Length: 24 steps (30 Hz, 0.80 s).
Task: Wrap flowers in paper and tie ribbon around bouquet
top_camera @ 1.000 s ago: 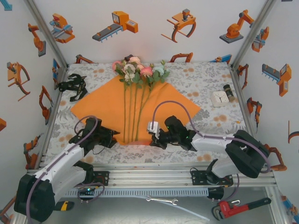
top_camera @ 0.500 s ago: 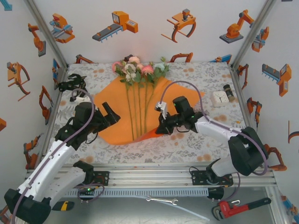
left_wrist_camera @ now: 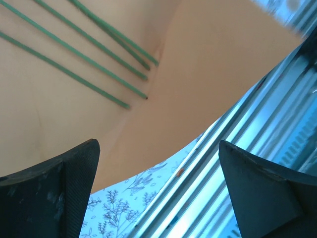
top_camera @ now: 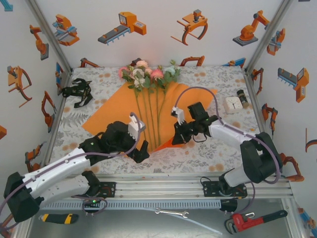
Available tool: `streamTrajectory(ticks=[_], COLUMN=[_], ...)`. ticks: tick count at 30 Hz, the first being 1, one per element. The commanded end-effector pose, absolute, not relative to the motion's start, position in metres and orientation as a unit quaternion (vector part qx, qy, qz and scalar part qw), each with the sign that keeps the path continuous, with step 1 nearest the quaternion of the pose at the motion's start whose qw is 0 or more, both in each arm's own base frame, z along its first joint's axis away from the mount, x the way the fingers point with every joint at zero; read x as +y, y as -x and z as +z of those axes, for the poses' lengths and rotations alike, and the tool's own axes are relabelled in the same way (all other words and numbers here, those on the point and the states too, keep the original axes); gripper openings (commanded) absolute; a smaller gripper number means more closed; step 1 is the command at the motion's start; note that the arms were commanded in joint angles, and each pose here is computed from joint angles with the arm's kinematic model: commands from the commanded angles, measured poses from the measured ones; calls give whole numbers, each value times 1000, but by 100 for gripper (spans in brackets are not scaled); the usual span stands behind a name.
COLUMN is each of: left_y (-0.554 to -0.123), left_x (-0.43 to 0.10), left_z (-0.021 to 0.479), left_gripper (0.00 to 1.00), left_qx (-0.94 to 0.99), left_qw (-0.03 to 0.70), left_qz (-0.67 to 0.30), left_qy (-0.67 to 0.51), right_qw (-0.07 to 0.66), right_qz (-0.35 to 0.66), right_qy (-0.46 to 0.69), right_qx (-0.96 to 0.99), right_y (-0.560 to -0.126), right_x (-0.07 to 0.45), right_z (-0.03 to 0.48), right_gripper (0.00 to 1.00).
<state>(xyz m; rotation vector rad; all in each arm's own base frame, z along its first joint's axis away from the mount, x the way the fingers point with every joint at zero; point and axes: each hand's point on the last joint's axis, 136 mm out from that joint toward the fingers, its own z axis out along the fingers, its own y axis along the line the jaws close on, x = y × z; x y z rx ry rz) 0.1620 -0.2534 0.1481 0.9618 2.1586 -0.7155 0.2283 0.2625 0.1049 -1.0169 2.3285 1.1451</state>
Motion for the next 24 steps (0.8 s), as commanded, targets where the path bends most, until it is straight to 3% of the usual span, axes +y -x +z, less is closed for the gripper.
streamTrajectory(ticks=[1, 6, 8, 11, 13, 17, 19, 24], left_y=[-158, -162, -171, -181, -186, -197, -202, -215], left_x=[-264, -257, -251, -250, -249, -245, -244, -249], left_z=[144, 114, 105, 106, 109, 112, 113, 113], left_gripper=[97, 98, 93, 51, 29, 7, 5, 22], left_qx=[784, 798, 810, 814, 817, 830, 836, 846], left_qw=[366, 359, 364, 386, 398, 408, 412, 417], left_qz=[-278, -242, -215, -211, -208, -200, -196, -195], left_qy=[-417, -420, -406, -379, -363, -325, -305, -267], right_qw=[181, 177, 177, 190, 198, 213, 222, 250], right_qz=[396, 396, 394, 384, 383, 396, 402, 406], right_qy=[336, 327, 325, 315, 314, 310, 308, 287], right_qx=[835, 840, 841, 847, 846, 838, 833, 831], right_y=[-235, -237, -237, -237, -234, -229, -228, -238], right_x=[258, 258, 257, 253, 250, 250, 250, 252], right_z=[101, 97, 96, 96, 98, 106, 110, 114], right_gripper=[0, 4, 8, 23, 34, 40, 40, 35])
